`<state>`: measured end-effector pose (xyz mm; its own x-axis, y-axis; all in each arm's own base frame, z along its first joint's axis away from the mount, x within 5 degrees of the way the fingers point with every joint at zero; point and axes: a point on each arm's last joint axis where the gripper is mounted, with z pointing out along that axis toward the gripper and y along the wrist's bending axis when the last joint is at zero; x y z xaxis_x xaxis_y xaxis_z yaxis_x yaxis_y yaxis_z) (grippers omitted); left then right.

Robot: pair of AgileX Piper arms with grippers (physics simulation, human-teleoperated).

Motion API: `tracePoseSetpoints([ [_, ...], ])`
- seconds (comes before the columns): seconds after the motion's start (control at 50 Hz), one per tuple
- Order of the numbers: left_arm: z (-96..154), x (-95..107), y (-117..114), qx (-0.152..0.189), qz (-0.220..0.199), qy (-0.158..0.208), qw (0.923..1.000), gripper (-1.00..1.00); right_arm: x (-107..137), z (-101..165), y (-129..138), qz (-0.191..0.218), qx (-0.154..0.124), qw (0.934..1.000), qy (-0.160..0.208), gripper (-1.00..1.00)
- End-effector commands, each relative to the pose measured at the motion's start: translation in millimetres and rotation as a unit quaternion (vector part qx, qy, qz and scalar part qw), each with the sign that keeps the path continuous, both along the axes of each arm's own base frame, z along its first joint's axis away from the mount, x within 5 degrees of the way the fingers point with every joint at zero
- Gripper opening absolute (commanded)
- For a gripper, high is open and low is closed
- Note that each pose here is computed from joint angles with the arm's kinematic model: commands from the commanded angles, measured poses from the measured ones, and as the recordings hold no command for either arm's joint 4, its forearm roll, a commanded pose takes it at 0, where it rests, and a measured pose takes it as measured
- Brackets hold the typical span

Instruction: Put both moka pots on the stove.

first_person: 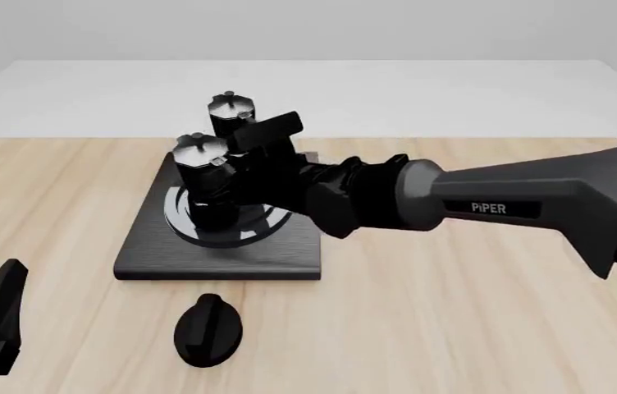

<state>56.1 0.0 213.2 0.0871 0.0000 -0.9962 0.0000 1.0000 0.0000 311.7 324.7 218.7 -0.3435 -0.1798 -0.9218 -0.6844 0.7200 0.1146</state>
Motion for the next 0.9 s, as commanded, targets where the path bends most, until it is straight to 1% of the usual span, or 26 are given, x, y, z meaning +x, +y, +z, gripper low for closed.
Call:
tracePoseSetpoints([
  [0.02, 0.0, 0.0, 0.0, 0.0, 0.0, 0.0, 1.0, 1.0, -10.0, 4.1, -19.6, -0.012, 0.009, 0.9999, 0.008, 1.0],
  [0.14, 0.0, 0.0, 0.0, 0.0, 0.0, 0.0, 1.0, 1.0, -21.7, 4.8, -31.9, -0.014, 0.012, 0.9998, 0.01, 1.0],
  [0.3, 0.0, 0.0, 0.0, 0.0, 0.0, 0.0, 1.0, 1.0, -45.3, 14.5, -50.6, -0.009, 0.015, 0.9998, 0.007, 1.0],
  [0.34, 0.0, 0.0, 0.0, 0.0, 0.0, 0.0, 1.0, 1.0, -47.3, 14.5, -53.3, -0.011, 0.016, 0.9998, 0.01, 1.0],
  [0.36, 0.0, 0.0, 0.0, 0.0, 0.0, 0.0, 1.0, 1.0, -54.7, 15.6, -59.0, -0.01, 0.016, 0.9998, 0.011, 1.0],
  [0.4, 0.0, 0.0, 0.0, 0.0, 0.0, 0.0, 1.0, 1.0, -57.5, 16.5, -61.7, -0.011, 0.018, 0.9997, 0.013, 1.0],
  [0.44, 0.0, 0.0, 0.0, 0.0, 0.0, 0.0, 1.0, 1.0, -67.7, 19.7, -67.0, -0.009, 0.024, 0.9995, 0.019, 1.0],
  [0.5, 0.0, 0.0, 0.0, 0.0, 0.0, 0.0, 1.0, 1.0, -81.1, 25.6, -78.5, -0.006, 0.027, 0.9995, 0.016, 1.0],
  [0.52, 0.0, 0.0, 0.0, 0.0, 0.0, 0.0, 1.0, 1.0, -86.2, 29.5, -86.0, -0.007, 0.029, 0.9995, 0.011, 1.0],
  [0.56, 0.0, 0.0, 0.0, 0.0, 0.0, 0.0, 1.0, 1.0, -93.3, 33.0, -94.4, -0.009, 0.034, 0.9993, 0.012, 1.0],
  [0.58, 0.0, 0.0, 0.0, 0.0, 0.0, 0.0, 1.0, 1.0, -93.4, 33.0, -94.5, -0.009, 0.034, 0.9993, 0.012, 1.0],
  [0.6, 0.0, 0.0, 0.0, 0.0, 0.0, 0.0, 1.0, 1.0, -101.0, 39.0, -109.6, -0.017, 0.04, 0.999, 0.007, 1.0],
  [0.62, 0.0, 0.0, 0.0, 0.0, 0.0, 0.0, 1.0, 1.0, -101.1, 39.0, -109.7, -0.017, 0.04, 0.999, 0.007, 1.0],
  [0.7, 0.0, 0.0, 0.0, 0.0, 0.0, 0.0, 1.0, 1.0, -117.5, 48.0, -139.2, -0.034, 0.05, 0.9982, -0.001, 1.0],
  [0.74, 0.0, 0.0, 0.0, 0.0, 0.0, 0.0, 1.0, 1.0, -125.2, 51.7, -161.3, -0.058, 0.061, 0.9964, -0.003, 1.0],
  [0.76, 0.0, 0.0, 0.0, 0.0, 0.0, 0.0, 1.0, 1.0, -130.8, 53.8, -171.9, -0.066, 0.062, 0.9959, -0.008, 1.0],
  [0.78, 0.0, 0.0, 0.0, 0.0, 0.0, 0.0, 1.0, 1.0, -130.9, 53.9, -172.0, -0.066, 0.062, 0.9959, -0.008, 1.0],
  [0.84, 0.0, 0.0, 0.0, 0.0, 0.0, 0.0, 1.0, 1.0, -144.8, 58.8, -198.4, -0.093, 0.07, 0.9931, -0.017, 1.0],
  [0.88, 0.0, 0.0, 0.0, 0.0, 0.0, 0.0, 1.0, 1.0, -154.9, 62.0, -209.3, -0.097, 0.071, 0.9924, -0.027, 1.0],
  [0.9, 0.0, 0.0, 0.0, 0.0, 0.0, 0.0, 1.0, 1.0, -161.1, 62.4, -218.0, -0.106, 0.073, 0.9912, -0.029, 1.0],
])
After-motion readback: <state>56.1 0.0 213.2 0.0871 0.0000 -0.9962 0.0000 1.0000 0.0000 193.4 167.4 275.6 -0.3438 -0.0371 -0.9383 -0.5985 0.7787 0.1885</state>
